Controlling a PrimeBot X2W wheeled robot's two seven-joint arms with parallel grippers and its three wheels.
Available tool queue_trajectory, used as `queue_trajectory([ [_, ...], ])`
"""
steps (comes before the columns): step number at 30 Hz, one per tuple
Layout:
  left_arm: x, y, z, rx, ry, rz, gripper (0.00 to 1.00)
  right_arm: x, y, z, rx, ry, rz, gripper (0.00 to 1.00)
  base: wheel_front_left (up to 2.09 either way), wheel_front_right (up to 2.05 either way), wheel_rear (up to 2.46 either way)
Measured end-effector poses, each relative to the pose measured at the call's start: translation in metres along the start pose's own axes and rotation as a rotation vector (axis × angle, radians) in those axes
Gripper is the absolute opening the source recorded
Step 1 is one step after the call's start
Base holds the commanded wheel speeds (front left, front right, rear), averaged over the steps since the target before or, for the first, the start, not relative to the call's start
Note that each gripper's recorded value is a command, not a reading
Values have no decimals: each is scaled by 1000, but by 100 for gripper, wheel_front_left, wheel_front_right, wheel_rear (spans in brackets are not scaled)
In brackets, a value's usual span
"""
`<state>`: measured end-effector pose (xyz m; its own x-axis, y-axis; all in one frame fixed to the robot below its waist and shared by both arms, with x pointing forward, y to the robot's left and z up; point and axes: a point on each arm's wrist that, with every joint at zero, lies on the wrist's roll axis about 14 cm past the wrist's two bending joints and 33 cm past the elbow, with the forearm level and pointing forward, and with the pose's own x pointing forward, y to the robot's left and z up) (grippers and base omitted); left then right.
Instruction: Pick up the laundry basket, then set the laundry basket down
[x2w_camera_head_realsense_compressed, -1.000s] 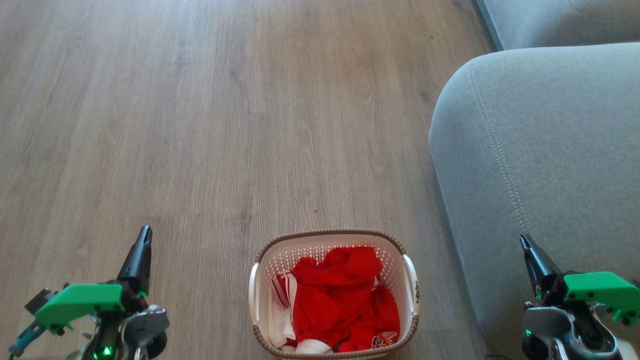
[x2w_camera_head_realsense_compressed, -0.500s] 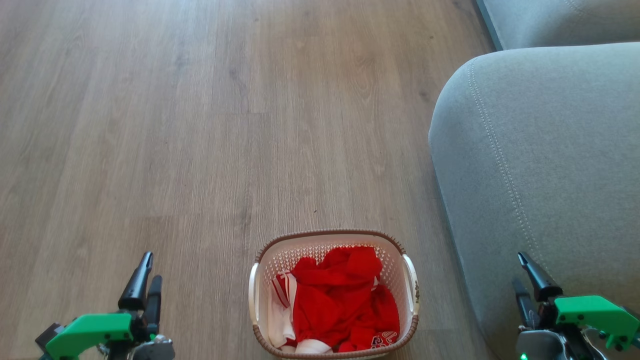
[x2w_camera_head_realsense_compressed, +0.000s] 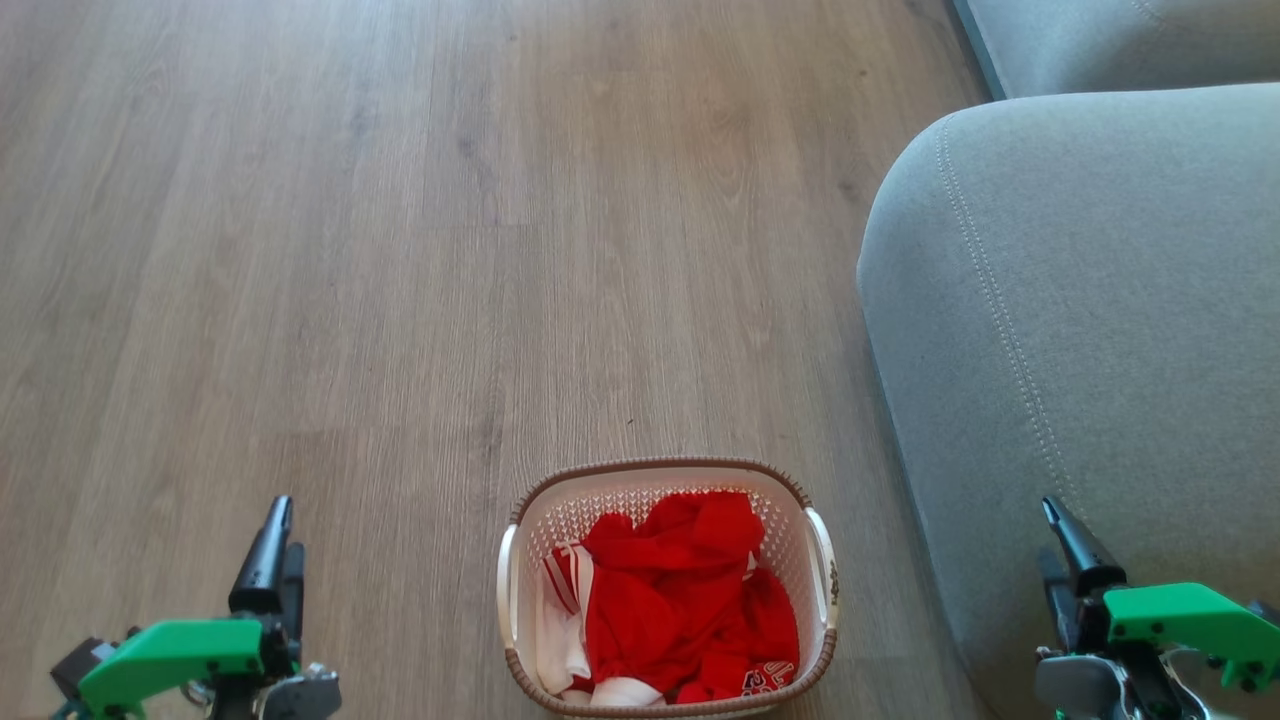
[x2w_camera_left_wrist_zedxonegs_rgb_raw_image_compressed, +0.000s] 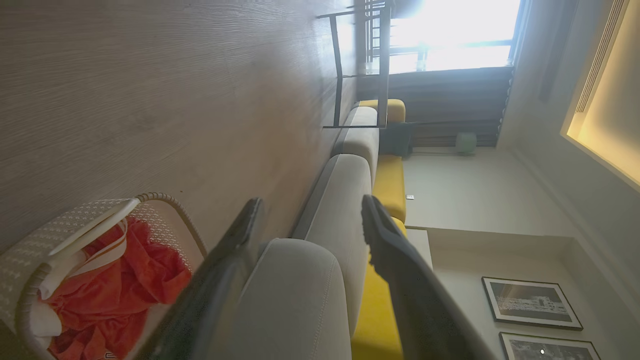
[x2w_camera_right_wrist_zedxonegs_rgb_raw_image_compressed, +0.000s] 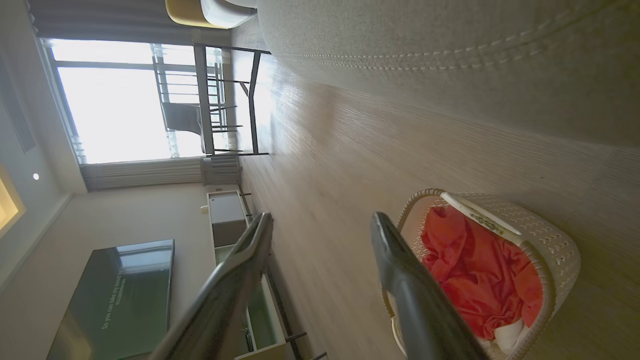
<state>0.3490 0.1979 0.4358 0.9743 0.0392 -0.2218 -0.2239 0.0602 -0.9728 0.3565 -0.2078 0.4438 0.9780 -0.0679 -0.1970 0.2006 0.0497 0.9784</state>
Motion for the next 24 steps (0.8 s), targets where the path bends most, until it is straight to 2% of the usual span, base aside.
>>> queue_trajectory([
  [15,7,-33,22,150,-85,-90,100,11,30,-3,-209,-11,81,100,0,0,0],
  [24,9,-64,25,308,-122,-162,100,15,49,-13,-395,-3,143,100,0,0,0],
])
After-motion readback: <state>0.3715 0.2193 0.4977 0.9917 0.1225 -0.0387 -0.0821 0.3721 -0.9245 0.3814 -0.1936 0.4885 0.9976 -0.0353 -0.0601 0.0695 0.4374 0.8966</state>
